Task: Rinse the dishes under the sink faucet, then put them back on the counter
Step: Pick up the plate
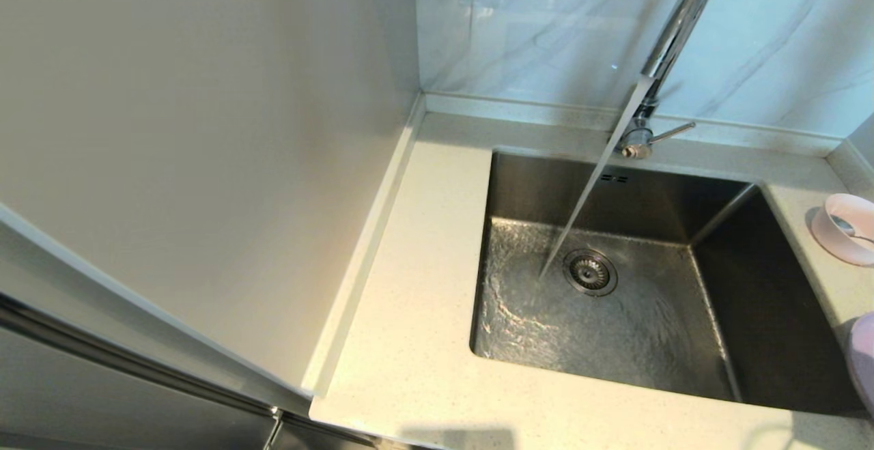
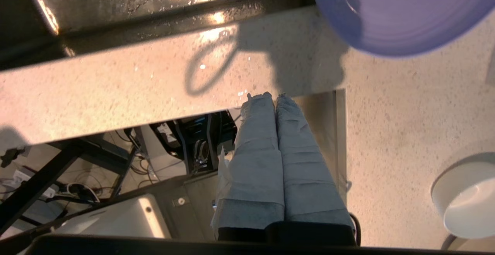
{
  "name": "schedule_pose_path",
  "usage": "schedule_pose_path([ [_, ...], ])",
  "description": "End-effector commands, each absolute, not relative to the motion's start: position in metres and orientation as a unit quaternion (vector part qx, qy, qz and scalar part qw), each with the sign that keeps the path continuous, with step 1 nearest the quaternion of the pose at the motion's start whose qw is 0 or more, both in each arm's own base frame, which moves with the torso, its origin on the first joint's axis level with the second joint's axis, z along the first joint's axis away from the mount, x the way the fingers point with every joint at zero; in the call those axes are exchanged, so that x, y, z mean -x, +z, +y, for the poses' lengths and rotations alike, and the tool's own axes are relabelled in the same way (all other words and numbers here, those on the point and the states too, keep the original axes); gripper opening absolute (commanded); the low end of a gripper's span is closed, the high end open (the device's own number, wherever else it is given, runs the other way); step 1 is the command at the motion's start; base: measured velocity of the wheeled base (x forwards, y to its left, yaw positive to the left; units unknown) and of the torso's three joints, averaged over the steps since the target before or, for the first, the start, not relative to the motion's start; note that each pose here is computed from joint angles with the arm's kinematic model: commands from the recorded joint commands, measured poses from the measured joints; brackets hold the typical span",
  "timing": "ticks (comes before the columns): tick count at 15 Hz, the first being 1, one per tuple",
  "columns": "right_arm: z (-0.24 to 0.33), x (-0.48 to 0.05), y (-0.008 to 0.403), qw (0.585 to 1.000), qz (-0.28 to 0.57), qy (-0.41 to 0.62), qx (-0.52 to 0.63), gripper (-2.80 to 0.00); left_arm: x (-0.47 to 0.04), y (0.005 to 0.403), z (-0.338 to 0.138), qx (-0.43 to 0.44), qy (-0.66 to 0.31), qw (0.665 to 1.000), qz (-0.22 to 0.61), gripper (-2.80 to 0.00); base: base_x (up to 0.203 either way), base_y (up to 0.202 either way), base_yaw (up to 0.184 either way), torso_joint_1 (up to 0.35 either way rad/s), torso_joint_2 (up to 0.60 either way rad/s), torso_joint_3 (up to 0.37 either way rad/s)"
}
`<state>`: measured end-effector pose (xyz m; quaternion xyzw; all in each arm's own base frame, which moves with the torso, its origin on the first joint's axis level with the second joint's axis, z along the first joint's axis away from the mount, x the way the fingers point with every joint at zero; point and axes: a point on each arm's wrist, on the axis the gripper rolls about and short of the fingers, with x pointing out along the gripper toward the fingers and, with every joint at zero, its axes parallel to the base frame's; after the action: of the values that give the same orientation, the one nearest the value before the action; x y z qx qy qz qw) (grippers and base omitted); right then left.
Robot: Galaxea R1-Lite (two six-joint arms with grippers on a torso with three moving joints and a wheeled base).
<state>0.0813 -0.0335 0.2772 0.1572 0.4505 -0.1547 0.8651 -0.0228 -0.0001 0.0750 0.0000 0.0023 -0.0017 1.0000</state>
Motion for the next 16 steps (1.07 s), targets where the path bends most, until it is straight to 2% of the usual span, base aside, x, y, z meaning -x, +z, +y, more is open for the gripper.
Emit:
schedule_pose_path([
  [1, -0.049, -0.110, 0.261, 0.844, 0.482, -0.162, -0.169, -2.80, 0.023, 0.075, 0.000, 0.000, -0.002, 1.000, 0.002, -2.80, 0.000, 0.000, 0.000, 0.000, 0.00, 0.000],
  [9, -0.073, -0.152, 0.223, 0.813, 0.523, -0.153, -0.204, -2.80, 0.023, 0.075, 0.000, 0.000, -0.002, 1.000, 0.002, -2.80, 0.000, 0.000, 0.000, 0.000, 0.00, 0.000],
  [16, -0.085, -0.166, 0.209, 0.839, 0.480, -0.165, -0.195, -2.80, 0.023, 0.075, 0.000, 0.000, -0.002, 1.000, 0.002, -2.80, 0.000, 0.000, 0.000, 0.000, 0.00, 0.000],
])
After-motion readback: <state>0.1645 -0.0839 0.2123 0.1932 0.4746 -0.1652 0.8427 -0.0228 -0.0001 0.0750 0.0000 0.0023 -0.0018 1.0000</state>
